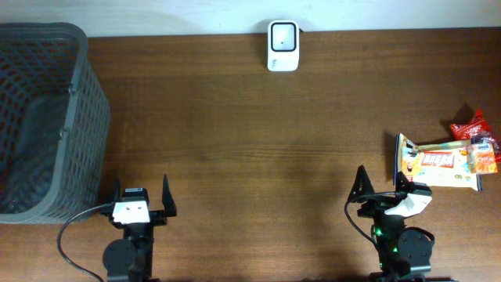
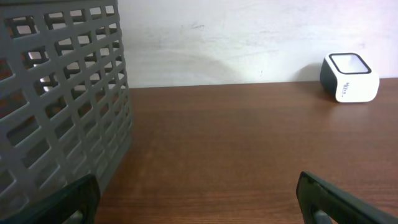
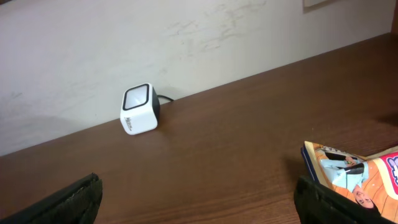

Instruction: Scan the item barcode

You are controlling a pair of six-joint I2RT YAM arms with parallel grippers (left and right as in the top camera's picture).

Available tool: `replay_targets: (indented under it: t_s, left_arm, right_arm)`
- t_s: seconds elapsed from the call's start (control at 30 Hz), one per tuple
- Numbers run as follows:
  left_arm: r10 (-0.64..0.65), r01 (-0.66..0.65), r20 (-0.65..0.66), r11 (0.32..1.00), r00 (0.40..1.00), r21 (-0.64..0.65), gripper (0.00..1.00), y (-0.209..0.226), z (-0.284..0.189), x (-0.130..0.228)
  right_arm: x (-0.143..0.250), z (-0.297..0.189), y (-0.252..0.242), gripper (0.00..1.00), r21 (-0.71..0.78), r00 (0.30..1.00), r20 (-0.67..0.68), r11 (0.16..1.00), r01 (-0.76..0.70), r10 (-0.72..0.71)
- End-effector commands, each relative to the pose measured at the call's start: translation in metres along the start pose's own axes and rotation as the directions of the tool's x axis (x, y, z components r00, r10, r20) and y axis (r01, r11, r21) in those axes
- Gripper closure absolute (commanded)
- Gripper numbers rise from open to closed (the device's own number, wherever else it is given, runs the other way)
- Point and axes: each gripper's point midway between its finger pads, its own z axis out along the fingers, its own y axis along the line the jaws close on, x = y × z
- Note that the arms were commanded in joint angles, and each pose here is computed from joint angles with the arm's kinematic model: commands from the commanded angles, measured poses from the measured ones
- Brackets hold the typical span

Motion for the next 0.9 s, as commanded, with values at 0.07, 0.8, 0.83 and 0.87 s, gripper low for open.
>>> replay_targets:
  t_s: [0.07,0.8,0.83,0.87]
  left_arm:
    - [0.027,-0.027,-0.002,1.0,1.0,-0.002,0.01,0.0007,-0.0001,0.002]
    - [-0.13,0.13,0.004,0.991,0.992,-0.017,0.01,0.0034,-0.0001,0.0012]
    - [-0.13,0.13,0.004,0.991,0.992,-0.017,0.01,0.0034,-0.0001,0.0012]
    - [-0.13,0.13,0.004,0.991,0.992,-0.017,0.01,0.0034,-0.0001,0.0012]
  right_arm:
    - [0.0034,-0.0001,0.0007,0.02,-0.005,1.0,-0.008,1.0,-0.006,0.006]
    - [0.0034,-0.0001,0.0007,0.02,-0.005,1.0,-0.008,1.0,-0.006,0.006]
    - [0.0033,-0.0001,0.0008,0.02,-0.006,1.0,-0.007,1.0,-0.006,0.006]
    - [0.0034,-0.0001,0.0007,0.02,-0.005,1.0,-0.008,1.0,-0.006,0.006]
